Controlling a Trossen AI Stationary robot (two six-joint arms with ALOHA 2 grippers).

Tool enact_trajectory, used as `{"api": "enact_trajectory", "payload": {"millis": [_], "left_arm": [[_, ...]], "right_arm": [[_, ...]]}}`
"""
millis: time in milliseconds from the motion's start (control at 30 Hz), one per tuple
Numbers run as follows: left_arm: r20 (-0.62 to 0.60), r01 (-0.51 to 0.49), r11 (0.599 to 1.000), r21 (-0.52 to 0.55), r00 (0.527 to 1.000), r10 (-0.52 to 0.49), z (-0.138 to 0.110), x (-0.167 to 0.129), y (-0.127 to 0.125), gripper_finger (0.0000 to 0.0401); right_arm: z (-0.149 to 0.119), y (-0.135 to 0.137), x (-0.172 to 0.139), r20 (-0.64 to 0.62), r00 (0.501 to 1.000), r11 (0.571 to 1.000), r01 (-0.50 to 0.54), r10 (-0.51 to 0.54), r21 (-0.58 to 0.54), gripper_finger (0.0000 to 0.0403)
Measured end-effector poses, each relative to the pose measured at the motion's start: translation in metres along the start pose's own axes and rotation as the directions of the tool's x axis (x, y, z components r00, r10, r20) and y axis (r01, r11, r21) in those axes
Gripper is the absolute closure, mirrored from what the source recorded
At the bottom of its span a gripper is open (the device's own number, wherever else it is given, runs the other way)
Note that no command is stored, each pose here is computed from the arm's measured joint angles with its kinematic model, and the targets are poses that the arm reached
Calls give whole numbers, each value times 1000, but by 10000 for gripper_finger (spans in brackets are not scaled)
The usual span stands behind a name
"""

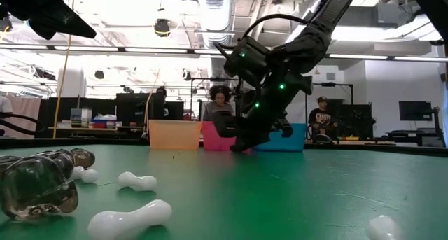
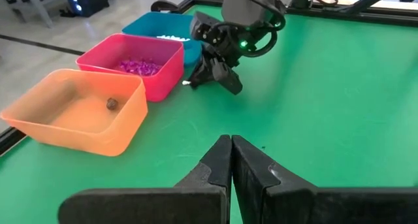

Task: Sort Halloween decoration
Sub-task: Put the white bone toy into the blue bin

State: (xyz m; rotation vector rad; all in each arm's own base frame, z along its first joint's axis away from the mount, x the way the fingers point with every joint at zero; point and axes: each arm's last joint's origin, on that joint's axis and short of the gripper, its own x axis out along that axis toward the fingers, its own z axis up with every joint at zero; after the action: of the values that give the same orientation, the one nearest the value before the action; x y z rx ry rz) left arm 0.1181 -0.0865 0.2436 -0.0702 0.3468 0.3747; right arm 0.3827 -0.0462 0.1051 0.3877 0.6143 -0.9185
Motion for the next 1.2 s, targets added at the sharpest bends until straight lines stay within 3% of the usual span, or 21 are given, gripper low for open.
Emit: {"api": "enact_trajectory", "payload": {"millis": [100, 400, 600, 833, 933, 1100, 1200], "left_arm": [[0, 0, 1000, 0, 1000, 0, 0, 0, 0, 401], [-5, 6, 1000, 0, 1000, -6, 0, 0, 0, 401], [-25, 30, 1000, -1, 999, -30, -1, 0, -1, 401], [-27, 33, 999, -2, 999, -33, -1, 0, -1, 401], [-27, 32, 999, -3, 999, -32, -1, 0, -1, 401], [-25, 30, 1000, -3, 999, -30, -1, 0, -1, 401], [-22, 26, 1000, -6, 999, -26, -1, 0, -1, 401]], "right_arm": [[-1, 0, 0, -13, 1000, 1000, -8, 8, -1, 386], [2, 8, -20, -21, 997, 997, -76, 76, -30, 387], [28, 12, -60, 32, 985, 985, -166, 167, -49, 387], [55, -8, -94, 87, 993, 994, -74, 81, -83, 387], [63, -22, -103, 91, 996, 995, 14, -4, -103, 387], [79, -57, -97, 56, 985, 981, 166, -161, -103, 386], [86, -72, -85, 9, 983, 973, 183, -184, -140, 358]]}}
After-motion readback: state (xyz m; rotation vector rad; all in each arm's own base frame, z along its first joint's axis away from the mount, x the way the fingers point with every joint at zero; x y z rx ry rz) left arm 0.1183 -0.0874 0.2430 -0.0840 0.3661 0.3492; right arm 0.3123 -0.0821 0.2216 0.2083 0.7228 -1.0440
